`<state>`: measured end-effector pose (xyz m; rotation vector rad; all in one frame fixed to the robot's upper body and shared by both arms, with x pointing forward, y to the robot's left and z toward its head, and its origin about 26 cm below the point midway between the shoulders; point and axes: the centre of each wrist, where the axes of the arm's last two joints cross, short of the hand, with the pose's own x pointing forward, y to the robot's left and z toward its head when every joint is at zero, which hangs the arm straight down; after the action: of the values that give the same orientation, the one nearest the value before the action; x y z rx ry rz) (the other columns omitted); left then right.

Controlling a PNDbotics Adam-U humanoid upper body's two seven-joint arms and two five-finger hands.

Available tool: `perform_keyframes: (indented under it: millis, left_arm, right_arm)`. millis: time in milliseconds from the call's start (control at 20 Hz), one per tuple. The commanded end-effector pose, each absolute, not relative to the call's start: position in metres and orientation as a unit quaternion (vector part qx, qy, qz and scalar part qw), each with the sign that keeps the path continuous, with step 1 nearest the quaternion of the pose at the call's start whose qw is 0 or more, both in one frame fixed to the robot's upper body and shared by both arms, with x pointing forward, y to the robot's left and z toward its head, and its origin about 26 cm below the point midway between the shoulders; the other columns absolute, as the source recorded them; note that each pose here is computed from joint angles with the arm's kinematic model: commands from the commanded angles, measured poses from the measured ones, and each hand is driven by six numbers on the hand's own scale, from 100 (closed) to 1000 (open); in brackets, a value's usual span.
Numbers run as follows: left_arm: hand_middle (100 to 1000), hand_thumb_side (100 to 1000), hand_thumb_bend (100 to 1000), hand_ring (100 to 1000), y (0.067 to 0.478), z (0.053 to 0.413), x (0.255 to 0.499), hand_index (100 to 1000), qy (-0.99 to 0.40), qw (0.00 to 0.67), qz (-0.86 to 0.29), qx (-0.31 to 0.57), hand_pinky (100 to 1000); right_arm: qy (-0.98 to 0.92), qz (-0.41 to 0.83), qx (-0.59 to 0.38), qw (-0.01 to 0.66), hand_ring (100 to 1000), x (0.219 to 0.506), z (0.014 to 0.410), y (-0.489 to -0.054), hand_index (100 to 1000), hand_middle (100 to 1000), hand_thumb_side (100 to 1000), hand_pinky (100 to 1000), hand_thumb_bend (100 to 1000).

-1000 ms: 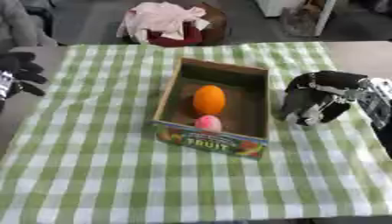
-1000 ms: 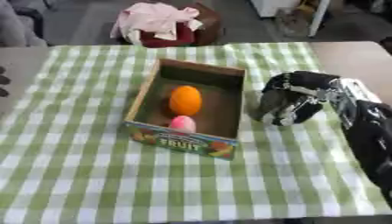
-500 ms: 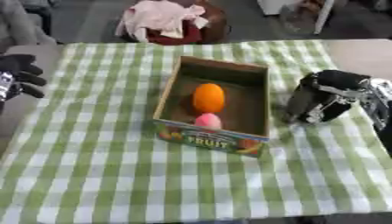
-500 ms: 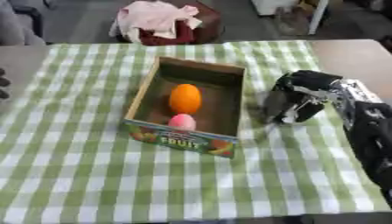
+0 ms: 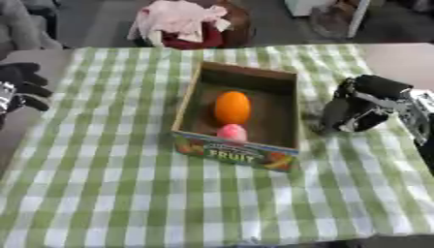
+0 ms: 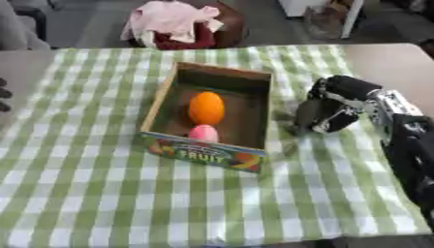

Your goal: Pick up objects on the table and place them in the box.

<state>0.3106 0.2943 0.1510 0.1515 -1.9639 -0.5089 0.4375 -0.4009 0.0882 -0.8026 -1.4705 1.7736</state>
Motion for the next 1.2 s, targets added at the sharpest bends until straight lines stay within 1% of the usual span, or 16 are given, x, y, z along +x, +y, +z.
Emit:
perform_keyframes:
  millis: [50, 250, 650, 750, 1000, 1200]
  left_arm:
    - [607, 788, 100, 624, 0.297, 0.158, 0.310, 782, -0.824, 0.517, -0.220, 0.072, 558]
    - [607, 791, 100, 624, 0.298, 0.157, 0.310, 783, -0.823, 0.518, -0.222, 0.072, 563]
    - [608, 804, 100, 625, 0.300, 0.156, 0.310, 785, -0.820, 0.521, -0.227, 0.073, 567]
    - [610, 807, 100, 626, 0.300, 0.156, 0.310, 786, -0.819, 0.521, -0.228, 0.072, 569]
    - [611, 811, 100, 627, 0.299, 0.155, 0.310, 787, -0.818, 0.522, -0.233, 0.068, 571]
    - [611, 814, 100, 628, 0.294, 0.156, 0.310, 787, -0.820, 0.519, -0.235, 0.057, 572]
  right_arm:
    - [-0.580, 0.673, -0.318, 0.330, 118, 0.440, 0.105, -0.406, 483, 204, 312, 100, 285]
    - [-0.591, 0.681, -0.301, 0.310, 105, 0.444, 0.124, -0.402, 475, 190, 335, 100, 263]
    - [-0.625, 0.685, -0.270, 0.261, 100, 0.451, 0.185, -0.385, 469, 181, 348, 100, 250]
    - [-0.641, 0.680, -0.258, 0.245, 100, 0.454, 0.201, -0.374, 472, 183, 351, 100, 226]
    - [-0.677, 0.668, -0.222, 0.215, 100, 0.464, 0.233, -0.336, 475, 185, 344, 100, 219]
    - [-0.691, 0.665, -0.193, 0.208, 101, 0.475, 0.240, -0.303, 481, 189, 348, 105, 228]
